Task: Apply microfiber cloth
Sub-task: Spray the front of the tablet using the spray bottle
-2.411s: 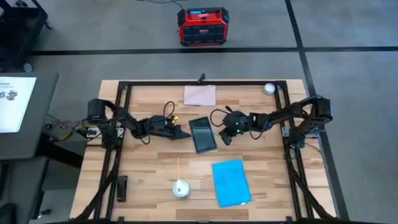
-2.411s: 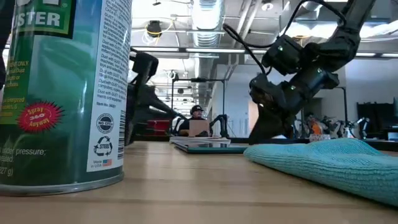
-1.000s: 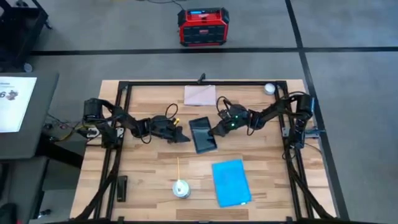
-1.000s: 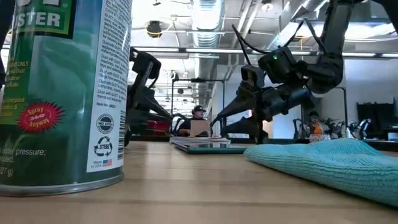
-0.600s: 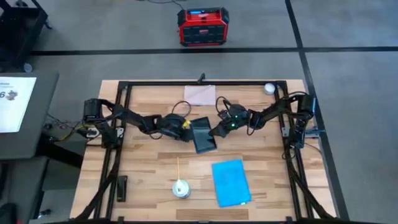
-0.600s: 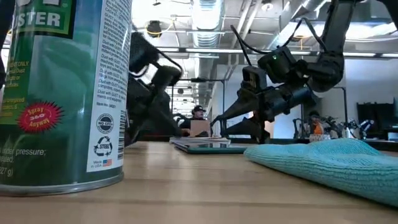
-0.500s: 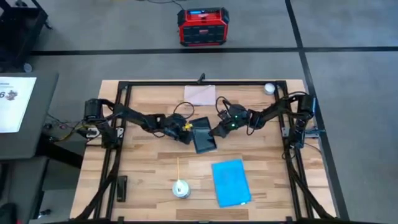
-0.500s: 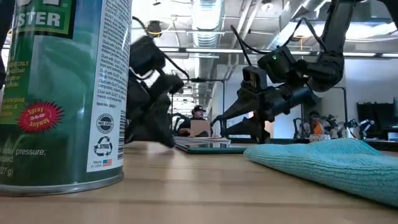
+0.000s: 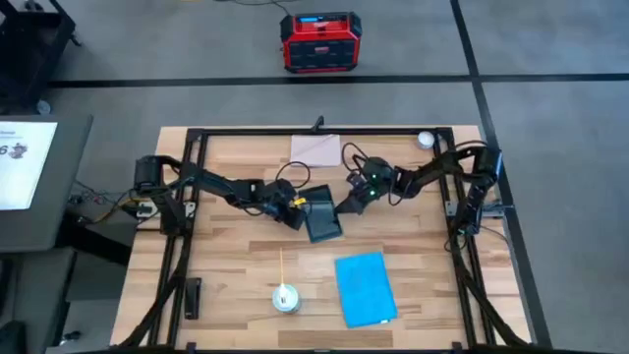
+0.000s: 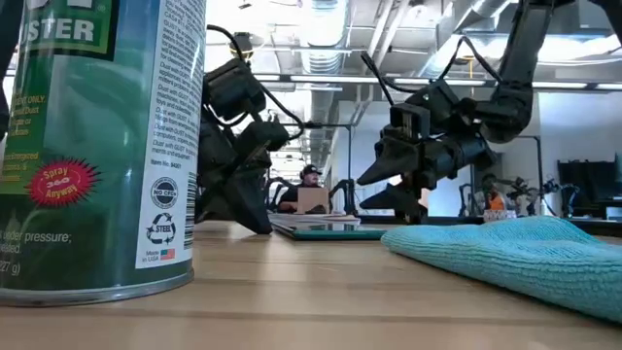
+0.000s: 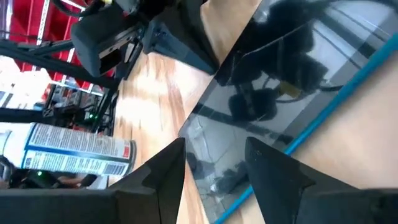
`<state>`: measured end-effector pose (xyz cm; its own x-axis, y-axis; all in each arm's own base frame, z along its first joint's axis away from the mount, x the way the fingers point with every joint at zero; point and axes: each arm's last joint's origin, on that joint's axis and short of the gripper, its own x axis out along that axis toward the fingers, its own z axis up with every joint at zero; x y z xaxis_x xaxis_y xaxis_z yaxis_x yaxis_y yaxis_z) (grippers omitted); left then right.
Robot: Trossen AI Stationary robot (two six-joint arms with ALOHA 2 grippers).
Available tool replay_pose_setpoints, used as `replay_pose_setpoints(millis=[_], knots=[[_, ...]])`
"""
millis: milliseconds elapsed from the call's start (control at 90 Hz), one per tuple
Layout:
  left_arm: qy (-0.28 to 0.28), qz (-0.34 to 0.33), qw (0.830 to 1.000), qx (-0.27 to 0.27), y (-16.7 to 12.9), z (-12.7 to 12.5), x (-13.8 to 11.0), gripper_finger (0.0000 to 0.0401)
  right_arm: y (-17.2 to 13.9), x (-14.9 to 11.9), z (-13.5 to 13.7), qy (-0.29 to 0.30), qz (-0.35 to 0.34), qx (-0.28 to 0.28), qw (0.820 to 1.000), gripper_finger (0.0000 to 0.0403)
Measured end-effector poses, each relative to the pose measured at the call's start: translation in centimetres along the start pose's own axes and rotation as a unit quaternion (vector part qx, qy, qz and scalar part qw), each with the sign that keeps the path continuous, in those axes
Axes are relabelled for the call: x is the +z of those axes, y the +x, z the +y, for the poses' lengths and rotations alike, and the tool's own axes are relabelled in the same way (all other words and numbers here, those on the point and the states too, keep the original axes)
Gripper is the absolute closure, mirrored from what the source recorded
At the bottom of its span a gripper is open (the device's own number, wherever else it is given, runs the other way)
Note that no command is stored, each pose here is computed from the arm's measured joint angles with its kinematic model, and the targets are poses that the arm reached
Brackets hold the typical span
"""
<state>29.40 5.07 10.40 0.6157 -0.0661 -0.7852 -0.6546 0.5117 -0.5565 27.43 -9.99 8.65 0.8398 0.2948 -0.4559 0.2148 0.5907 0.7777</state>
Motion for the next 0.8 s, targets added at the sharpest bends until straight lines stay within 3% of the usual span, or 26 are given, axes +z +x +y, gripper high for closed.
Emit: replay_pose_setpoints(millis=[422, 800], knots=[[0.001, -0.036, 0.999, -0.003, 0.0, -0.2, 0.5, 0.0401, -0.1, -0.4, -1.1, -0.057, -0.030, -0.146, 0.987, 0.0249], [0.000, -0.044, 0.999, -0.004, 0.0, -0.2, 0.6, 0.0401, 1.3, -0.9, 0.1, -0.051, 0.002, -0.185, 0.981, 0.0249]])
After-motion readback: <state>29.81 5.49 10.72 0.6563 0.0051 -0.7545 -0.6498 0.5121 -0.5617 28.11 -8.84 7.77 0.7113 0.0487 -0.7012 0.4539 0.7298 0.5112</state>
